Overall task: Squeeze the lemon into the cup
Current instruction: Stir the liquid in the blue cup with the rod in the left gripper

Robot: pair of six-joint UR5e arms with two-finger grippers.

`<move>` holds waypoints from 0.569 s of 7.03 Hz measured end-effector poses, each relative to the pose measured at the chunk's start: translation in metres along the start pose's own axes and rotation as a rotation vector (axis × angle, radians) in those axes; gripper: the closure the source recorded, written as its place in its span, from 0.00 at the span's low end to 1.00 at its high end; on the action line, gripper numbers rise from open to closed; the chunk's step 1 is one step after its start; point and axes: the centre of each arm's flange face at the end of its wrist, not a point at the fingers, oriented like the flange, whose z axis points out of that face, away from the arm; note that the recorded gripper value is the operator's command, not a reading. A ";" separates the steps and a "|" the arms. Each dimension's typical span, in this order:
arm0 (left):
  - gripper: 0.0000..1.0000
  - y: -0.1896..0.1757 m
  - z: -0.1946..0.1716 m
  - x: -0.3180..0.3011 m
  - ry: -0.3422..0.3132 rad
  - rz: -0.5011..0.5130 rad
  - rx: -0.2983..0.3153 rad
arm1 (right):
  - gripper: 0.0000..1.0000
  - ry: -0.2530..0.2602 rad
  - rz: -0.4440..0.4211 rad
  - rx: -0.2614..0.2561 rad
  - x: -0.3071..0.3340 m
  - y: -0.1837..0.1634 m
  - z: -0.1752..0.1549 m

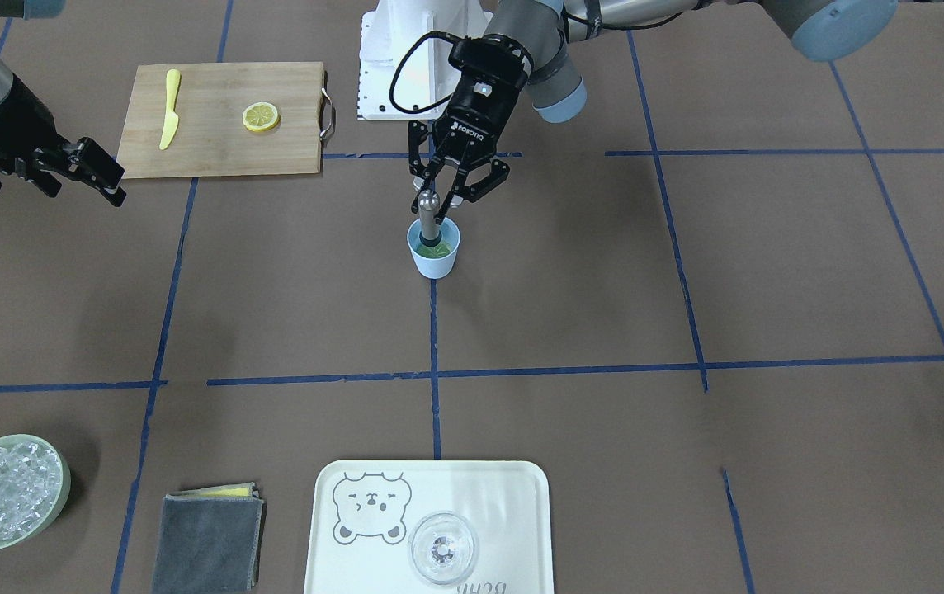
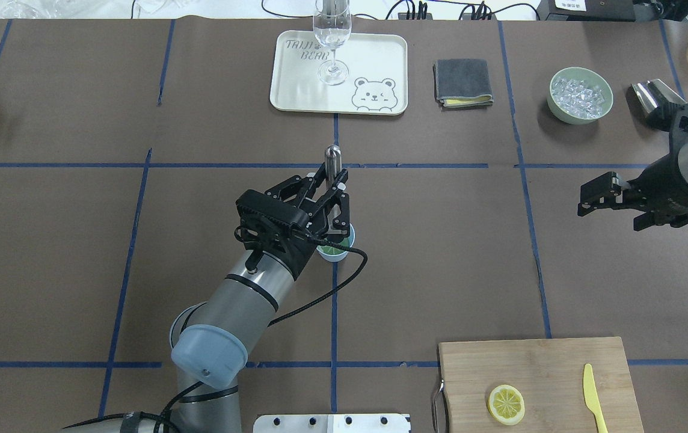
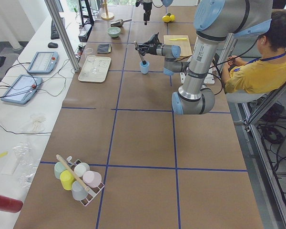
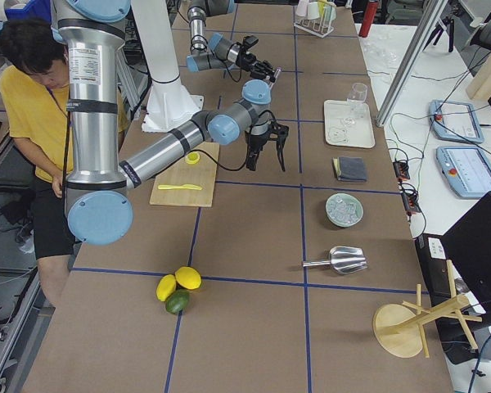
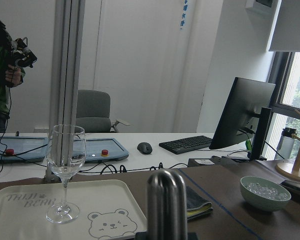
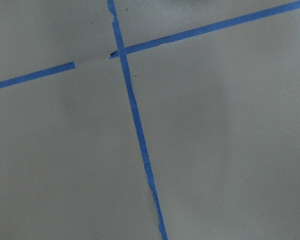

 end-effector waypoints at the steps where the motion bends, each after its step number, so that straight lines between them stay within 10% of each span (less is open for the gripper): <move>1: 1.00 0.010 0.000 -0.001 -0.004 0.010 -0.010 | 0.00 0.001 0.001 0.000 0.000 0.000 0.000; 4: 1.00 0.033 -0.001 -0.002 -0.016 0.034 -0.034 | 0.00 0.001 0.001 -0.001 0.001 0.000 0.000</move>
